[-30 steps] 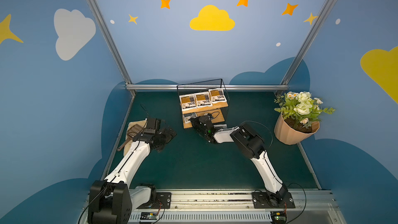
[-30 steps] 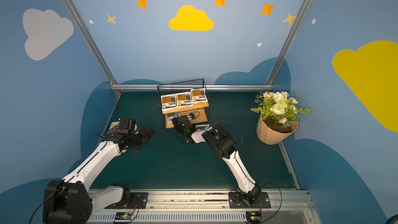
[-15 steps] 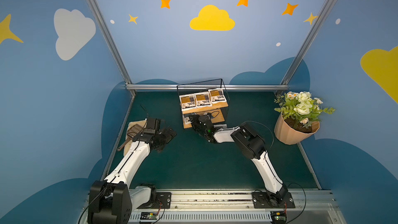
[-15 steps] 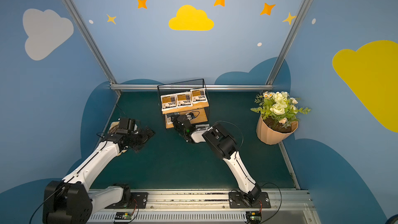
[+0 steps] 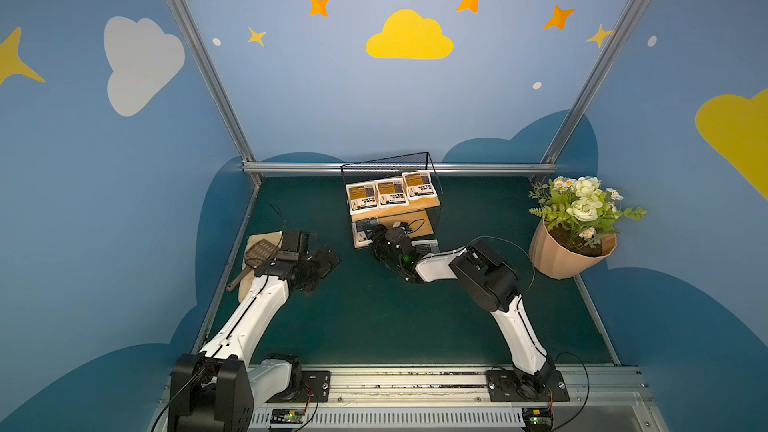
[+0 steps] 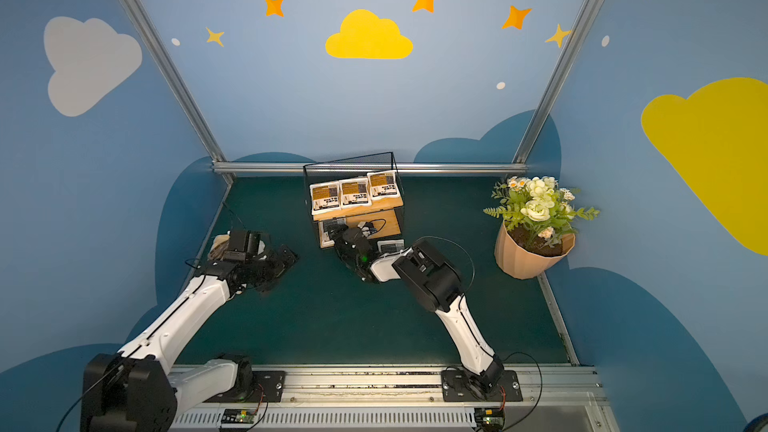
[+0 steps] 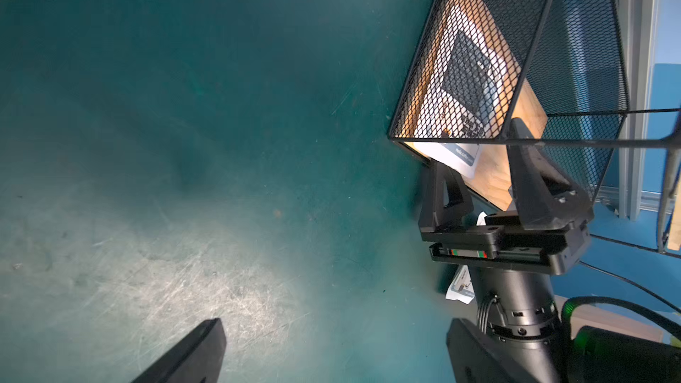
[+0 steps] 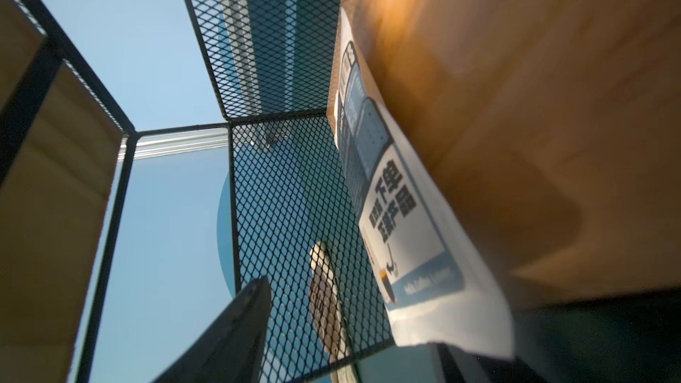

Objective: Place the bagged coffee beans on the shelf by color
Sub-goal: Place the bagged coffee beans on the shelf.

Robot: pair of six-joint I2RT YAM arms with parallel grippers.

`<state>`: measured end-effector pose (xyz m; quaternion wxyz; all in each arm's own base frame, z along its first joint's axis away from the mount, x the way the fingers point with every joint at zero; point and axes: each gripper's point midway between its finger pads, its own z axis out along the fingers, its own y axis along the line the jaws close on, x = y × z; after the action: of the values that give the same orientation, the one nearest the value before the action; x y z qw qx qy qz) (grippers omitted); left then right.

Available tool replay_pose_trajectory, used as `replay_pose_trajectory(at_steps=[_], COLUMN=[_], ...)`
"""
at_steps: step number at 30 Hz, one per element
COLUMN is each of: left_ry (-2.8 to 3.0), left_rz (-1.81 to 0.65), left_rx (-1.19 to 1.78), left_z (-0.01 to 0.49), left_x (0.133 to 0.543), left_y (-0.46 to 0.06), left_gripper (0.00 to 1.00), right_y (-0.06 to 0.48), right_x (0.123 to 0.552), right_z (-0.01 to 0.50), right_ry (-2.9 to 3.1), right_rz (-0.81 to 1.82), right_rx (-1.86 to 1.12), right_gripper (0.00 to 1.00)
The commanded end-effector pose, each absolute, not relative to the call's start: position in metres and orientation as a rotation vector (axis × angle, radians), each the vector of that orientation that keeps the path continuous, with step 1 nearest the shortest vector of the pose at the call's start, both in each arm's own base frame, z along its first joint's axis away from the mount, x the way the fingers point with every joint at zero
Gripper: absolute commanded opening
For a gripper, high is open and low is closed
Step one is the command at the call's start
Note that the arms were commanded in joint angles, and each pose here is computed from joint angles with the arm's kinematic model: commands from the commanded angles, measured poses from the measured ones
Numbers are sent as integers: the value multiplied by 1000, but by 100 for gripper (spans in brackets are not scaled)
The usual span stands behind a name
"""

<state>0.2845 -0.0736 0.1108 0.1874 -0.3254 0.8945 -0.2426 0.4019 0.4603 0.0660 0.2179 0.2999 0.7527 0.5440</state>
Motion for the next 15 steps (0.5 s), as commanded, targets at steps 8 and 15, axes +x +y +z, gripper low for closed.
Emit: replay_pose_trajectory(at_steps=[8,15], left_ry=[2499,2500], left_rz=[-715,-719], left_rx=[-899,-904], left_z=[117,116], left_x=[284,283], left_y=[-75,-76], left_gripper=[100,100], right_y=[443,436], right_x=[401,399], right_z=[16,16], right_ry=[2263,2367], right_rz=[1276,1153], right_rx=[945,957], right_gripper=[80,82])
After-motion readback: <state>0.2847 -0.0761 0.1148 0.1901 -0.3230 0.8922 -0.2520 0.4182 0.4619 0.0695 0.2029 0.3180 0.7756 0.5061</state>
